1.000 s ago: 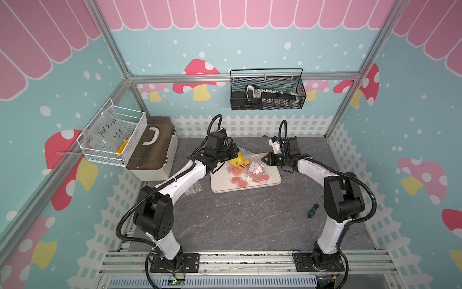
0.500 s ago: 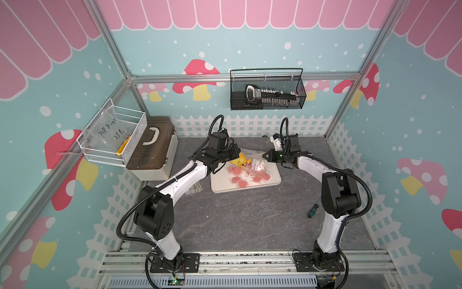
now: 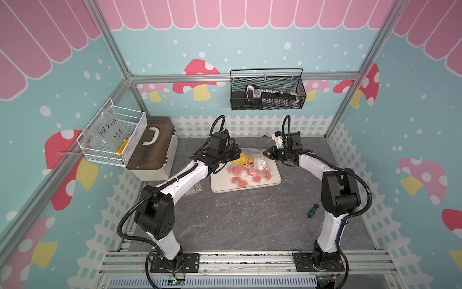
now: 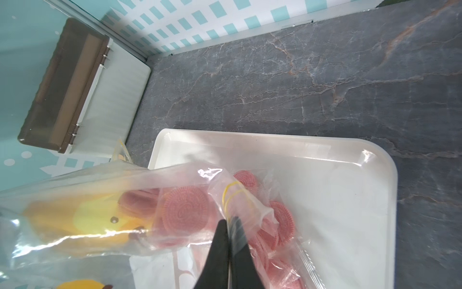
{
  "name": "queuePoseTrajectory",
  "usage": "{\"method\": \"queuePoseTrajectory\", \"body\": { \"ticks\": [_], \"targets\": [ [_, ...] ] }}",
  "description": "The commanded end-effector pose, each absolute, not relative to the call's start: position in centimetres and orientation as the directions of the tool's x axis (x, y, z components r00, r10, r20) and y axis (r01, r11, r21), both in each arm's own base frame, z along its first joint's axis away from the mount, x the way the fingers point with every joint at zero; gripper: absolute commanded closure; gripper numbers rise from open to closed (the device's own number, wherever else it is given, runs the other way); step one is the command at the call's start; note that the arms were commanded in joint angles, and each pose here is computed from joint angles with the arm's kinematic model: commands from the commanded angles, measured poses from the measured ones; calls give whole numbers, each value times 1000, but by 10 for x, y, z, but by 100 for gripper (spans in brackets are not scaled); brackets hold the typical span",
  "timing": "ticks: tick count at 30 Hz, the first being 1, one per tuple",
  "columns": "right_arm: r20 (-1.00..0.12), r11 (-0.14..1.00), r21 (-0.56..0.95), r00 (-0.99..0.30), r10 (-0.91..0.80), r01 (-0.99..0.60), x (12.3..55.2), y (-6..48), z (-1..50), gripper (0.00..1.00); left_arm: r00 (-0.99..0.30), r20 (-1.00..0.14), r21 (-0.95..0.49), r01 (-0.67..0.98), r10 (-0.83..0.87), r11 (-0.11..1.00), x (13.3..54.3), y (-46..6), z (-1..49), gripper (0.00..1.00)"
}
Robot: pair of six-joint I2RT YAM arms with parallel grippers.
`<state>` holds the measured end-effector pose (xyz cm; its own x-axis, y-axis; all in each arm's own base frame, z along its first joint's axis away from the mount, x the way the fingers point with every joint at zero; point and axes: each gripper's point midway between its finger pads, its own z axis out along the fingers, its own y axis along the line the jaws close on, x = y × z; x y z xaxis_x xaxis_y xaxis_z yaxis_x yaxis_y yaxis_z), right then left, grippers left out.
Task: Pour cookies out of the ziploc bag
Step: 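Pour the cookies out of the ziploc bag onto the tray.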
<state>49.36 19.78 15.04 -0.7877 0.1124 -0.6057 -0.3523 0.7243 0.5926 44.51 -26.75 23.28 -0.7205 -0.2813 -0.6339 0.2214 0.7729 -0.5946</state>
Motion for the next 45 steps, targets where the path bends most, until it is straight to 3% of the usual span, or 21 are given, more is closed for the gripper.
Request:
{"method": "queuePoseTrajectory", "body": {
  "ticks": [1,9,32,45],
  "targets": [
    [-604,680,631,-787,128,-374,490,203,158,100,-671,-687,-568,255,-280,782,452,-265,256,100],
    [-580,622,677,-806,122,-393,476,217,159,100,-659,-695,-576,271,-287,771,451,-267,271,100],
    [-560,611,694,-819,125,-381,479,227,141,100,-606,-745,-541,306,-278,784,444,-261,303,100],
    [-553,583,697,-830,66,-418,468,247,136,100,-622,-738,-519,273,-263,810,441,-254,289,100]
  ]
}}
